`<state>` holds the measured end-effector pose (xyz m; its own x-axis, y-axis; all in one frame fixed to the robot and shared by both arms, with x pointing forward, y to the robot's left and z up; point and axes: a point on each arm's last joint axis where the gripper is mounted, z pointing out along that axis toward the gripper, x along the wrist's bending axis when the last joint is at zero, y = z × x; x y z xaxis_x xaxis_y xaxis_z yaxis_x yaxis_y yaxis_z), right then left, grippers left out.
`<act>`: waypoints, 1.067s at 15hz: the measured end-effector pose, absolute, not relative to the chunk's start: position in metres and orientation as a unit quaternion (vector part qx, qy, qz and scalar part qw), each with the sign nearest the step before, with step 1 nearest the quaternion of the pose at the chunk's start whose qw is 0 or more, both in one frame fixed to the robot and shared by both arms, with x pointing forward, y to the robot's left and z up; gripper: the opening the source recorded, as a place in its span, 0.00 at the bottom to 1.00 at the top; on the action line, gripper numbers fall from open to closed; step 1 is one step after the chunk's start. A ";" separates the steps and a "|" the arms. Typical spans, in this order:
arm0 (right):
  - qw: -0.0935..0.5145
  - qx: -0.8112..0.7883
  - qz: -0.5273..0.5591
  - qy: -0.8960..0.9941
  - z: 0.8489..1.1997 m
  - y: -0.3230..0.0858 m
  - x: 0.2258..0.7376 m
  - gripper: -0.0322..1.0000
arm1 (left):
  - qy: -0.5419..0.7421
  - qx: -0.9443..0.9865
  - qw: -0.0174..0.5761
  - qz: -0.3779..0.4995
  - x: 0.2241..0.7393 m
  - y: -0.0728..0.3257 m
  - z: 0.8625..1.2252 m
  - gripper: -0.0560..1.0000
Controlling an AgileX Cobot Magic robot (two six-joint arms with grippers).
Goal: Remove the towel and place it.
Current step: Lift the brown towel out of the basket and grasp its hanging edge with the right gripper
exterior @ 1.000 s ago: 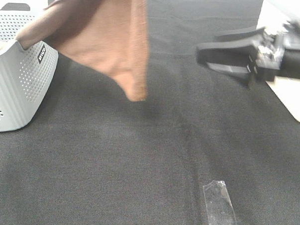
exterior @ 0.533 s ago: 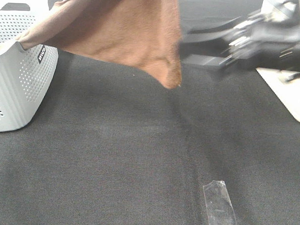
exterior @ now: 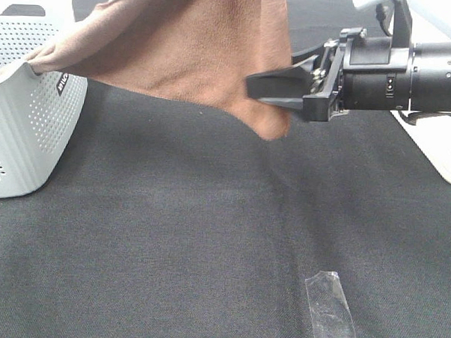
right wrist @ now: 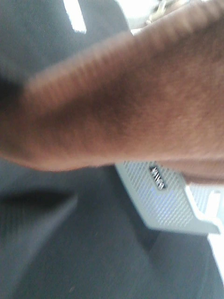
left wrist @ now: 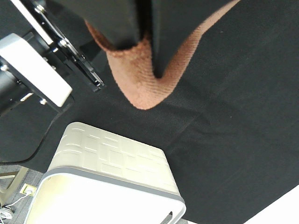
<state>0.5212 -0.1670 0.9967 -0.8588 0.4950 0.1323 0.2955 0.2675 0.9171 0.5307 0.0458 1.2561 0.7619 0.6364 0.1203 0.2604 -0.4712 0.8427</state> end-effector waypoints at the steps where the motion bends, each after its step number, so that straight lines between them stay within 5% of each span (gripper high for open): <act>1: 0.093 0.263 0.544 0.791 0.995 -0.168 0.523 0.27 | 0.273 0.829 0.439 0.212 0.531 0.046 1.256 0.05; 3: 0.090 0.279 0.541 0.788 0.995 -0.169 0.523 0.04 | 0.274 0.830 0.438 0.210 0.530 0.046 1.256 0.05; 10: 0.018 0.367 0.525 0.768 1.012 -0.171 0.515 0.04 | 0.265 0.840 0.416 0.228 0.532 0.049 1.254 0.05; 16: 0.203 0.372 0.372 0.826 1.143 -0.202 0.523 0.04 | 0.244 0.822 0.402 0.322 0.544 0.055 1.261 0.05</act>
